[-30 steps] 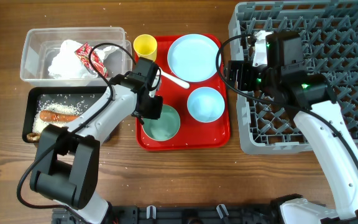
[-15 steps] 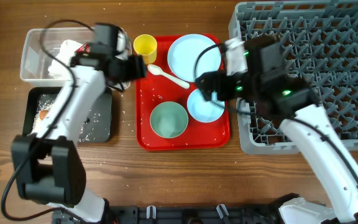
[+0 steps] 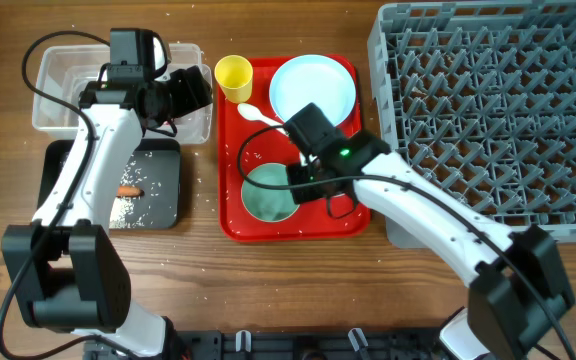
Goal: Sort waste into correct bins and load items into the dishwasher rack
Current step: 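Carry the green bowl with right gripper into the dish rack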
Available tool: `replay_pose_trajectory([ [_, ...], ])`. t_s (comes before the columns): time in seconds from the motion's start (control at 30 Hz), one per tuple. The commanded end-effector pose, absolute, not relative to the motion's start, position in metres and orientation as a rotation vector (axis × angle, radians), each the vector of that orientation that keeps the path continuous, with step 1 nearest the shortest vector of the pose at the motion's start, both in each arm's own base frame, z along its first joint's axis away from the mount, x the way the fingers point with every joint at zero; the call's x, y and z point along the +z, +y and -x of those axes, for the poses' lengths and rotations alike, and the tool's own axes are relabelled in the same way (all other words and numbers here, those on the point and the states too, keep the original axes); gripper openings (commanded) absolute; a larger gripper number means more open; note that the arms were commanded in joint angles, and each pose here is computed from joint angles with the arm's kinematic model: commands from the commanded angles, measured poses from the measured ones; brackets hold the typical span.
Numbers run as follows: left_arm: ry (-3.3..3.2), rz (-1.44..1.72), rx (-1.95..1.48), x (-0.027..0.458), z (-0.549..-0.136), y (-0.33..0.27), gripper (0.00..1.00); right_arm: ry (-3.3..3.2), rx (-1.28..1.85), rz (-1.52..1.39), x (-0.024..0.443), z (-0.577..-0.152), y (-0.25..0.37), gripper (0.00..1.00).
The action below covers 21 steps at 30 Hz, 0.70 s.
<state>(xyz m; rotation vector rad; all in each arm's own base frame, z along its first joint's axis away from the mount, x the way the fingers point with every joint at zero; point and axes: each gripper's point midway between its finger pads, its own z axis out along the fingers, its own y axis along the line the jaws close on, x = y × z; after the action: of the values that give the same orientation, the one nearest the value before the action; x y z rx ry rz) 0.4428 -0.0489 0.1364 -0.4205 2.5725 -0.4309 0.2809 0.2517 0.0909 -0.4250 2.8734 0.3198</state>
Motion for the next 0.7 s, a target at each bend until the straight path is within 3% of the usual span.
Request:
replay_pose_trajectory([
  [0.0, 2.575, 0.436, -0.431, 0.134, -0.447, -0.047, 0.88, 2.956, 0.313, 0.435, 0.066, -0.265, 0.269, 0.46],
  [0.1, 2.572, 0.454, -0.366, 0.131, -0.448, -0.038, 0.91, 3.025, 0.263, 0.398, 0.042, -0.261, 0.267, 0.44],
  [0.33, 2.579, 0.453, -0.360, 0.130, -0.446, -0.038, 0.94, 3.047, 0.165, 0.398, 0.023, -0.263, 0.259, 0.06],
  [0.53, 2.578, 0.453, -0.360, 0.130, -0.446, -0.038, 0.96, 3.044, 0.159, 0.412, 0.025, -0.263, 0.258, 0.04],
  [0.6, 2.578, 0.453, -0.360, 0.130, -0.446, -0.038, 0.99, 2.998, 0.202, 0.435, 0.045, -0.268, 0.263, 0.04],
  [0.67, 2.577, 0.452, -0.360, 0.131, -0.447, -0.038, 1.00, 2.873, 0.265, 0.467, 0.096, -0.282, 0.271, 0.04],
])
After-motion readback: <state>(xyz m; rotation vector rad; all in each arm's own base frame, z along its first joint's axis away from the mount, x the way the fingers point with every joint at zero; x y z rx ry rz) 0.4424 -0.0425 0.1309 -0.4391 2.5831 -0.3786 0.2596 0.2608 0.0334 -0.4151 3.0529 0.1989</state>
